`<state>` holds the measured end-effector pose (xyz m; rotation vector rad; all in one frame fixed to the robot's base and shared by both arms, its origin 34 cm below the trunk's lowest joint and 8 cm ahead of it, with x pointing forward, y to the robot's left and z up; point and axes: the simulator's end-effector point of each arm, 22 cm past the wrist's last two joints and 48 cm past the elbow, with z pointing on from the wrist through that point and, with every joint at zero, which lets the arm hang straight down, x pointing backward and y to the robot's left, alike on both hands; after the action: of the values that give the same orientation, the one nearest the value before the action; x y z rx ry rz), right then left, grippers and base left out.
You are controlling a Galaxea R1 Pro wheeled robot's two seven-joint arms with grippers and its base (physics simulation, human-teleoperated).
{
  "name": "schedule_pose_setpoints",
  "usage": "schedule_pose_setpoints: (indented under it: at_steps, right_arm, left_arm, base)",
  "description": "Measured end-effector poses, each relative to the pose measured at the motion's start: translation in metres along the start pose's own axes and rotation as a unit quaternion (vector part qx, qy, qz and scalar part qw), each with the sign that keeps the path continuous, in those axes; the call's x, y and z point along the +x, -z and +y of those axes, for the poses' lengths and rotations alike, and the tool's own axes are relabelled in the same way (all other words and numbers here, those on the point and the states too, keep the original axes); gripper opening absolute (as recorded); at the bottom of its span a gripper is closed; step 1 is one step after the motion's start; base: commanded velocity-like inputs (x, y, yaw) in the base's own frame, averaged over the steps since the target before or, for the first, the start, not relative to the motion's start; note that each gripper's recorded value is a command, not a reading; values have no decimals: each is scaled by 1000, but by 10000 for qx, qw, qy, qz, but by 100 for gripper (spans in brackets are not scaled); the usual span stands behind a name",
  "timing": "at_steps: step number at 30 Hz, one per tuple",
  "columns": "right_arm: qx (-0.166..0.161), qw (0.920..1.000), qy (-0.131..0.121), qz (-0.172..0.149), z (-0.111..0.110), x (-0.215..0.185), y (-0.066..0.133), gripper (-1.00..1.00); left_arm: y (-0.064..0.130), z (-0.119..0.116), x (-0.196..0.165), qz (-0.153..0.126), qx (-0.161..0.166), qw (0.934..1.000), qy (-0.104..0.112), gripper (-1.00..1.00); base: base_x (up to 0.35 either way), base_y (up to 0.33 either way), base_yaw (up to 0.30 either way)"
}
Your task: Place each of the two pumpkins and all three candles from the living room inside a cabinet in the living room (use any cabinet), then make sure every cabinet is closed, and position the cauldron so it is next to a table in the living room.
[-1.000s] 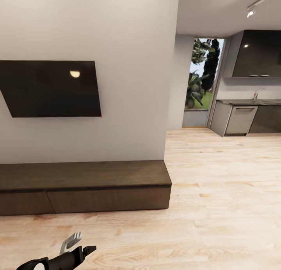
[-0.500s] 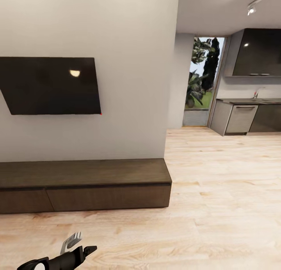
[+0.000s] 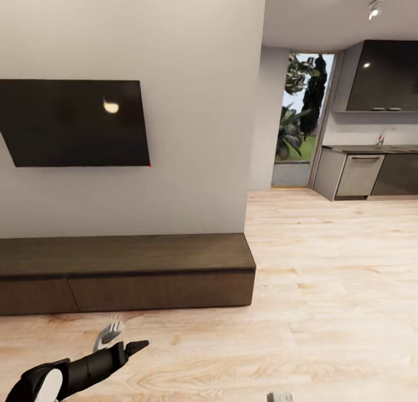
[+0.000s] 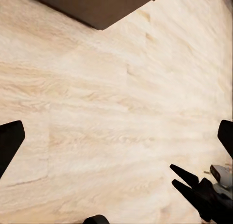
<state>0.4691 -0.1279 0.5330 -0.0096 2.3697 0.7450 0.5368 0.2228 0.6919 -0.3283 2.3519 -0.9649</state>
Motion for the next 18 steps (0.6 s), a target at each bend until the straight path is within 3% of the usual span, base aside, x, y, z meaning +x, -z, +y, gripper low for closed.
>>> schedule_pose_setpoints:
  at_steps: [3,5,9,14,18]
  right_arm:
    - [-72,9990,-363,-246,7,-62,12,100]
    - [22,9980,-366,-507,9,-104,22,100]
    - [492,9916,-329,-1153,-1,-188,29,100]
    - [743,9842,-326,-1577,-17,-213,22,100]
    - [1062,9791,-465,-1671,-38,-212,16,100]
  left_arm:
    - [7,-34,-45,-353,603,9975,-103,100]
    - [12,-49,-68,-508,909,9944,-149,100]
    - [0,-74,-64,-308,1305,9906,-280,100]
    - [-11,-74,-55,-223,1382,9897,-281,100]
    - [-18,-72,-47,-172,1417,9893,-298,100]
  base:
    - [0,0,0]
    - [0,0,0]
    - [0,0,0]
    - [0,0,0]
    - [0,0,0]
